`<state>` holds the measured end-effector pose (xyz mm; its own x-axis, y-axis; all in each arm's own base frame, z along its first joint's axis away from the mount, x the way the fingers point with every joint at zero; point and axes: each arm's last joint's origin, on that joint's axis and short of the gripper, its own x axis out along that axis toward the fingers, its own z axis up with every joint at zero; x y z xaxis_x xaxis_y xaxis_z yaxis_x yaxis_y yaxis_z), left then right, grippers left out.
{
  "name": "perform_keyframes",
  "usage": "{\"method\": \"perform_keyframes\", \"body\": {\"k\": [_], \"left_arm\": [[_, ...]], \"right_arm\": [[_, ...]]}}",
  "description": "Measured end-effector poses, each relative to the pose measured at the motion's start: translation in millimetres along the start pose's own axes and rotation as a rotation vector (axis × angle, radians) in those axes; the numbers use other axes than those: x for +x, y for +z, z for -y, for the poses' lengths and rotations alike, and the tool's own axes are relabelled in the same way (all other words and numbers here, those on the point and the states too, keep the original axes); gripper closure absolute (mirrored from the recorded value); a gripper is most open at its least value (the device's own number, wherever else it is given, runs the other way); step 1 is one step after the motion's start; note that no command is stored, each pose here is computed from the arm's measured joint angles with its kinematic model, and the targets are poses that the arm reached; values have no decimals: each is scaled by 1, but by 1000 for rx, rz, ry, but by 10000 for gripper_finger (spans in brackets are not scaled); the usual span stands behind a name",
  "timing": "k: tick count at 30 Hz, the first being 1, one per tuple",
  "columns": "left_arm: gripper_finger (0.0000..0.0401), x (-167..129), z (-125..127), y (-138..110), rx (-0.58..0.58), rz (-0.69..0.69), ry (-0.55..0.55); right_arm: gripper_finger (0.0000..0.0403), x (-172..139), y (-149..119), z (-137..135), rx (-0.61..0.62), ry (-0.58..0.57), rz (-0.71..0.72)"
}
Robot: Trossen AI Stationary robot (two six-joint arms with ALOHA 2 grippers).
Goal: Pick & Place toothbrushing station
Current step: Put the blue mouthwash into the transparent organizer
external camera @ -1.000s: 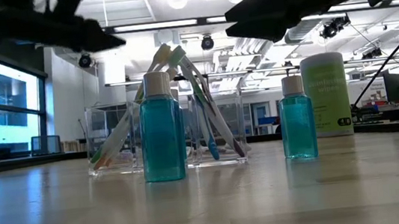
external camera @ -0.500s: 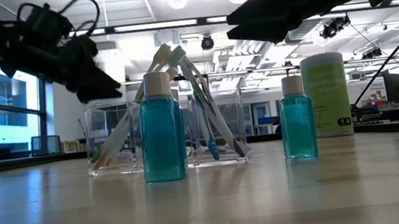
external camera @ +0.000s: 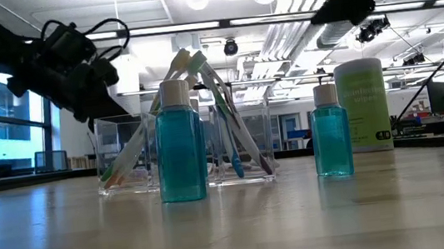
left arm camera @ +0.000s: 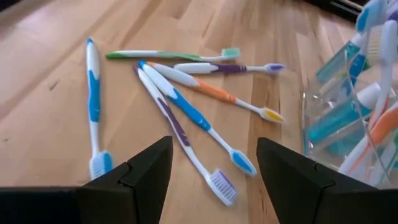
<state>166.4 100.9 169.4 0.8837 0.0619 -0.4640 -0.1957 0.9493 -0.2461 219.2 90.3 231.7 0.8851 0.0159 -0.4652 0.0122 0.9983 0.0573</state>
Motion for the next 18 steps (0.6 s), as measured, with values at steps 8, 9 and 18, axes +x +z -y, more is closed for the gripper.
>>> {"method": "perform_keyframes", "body": {"k": [8,9,18], "left_arm": [[172,4,7,-1,-10,-14,-37],[172,5,8,-1,-9,-13,-41],[172,8,17,-2,10,-27,-78]], "right_arm": [[144,30,-21,-6,-24,-97,-84],[144,33,-24,-7,-32,-109,-101],[145,54,-42,-9,4,-162,-162]]}}
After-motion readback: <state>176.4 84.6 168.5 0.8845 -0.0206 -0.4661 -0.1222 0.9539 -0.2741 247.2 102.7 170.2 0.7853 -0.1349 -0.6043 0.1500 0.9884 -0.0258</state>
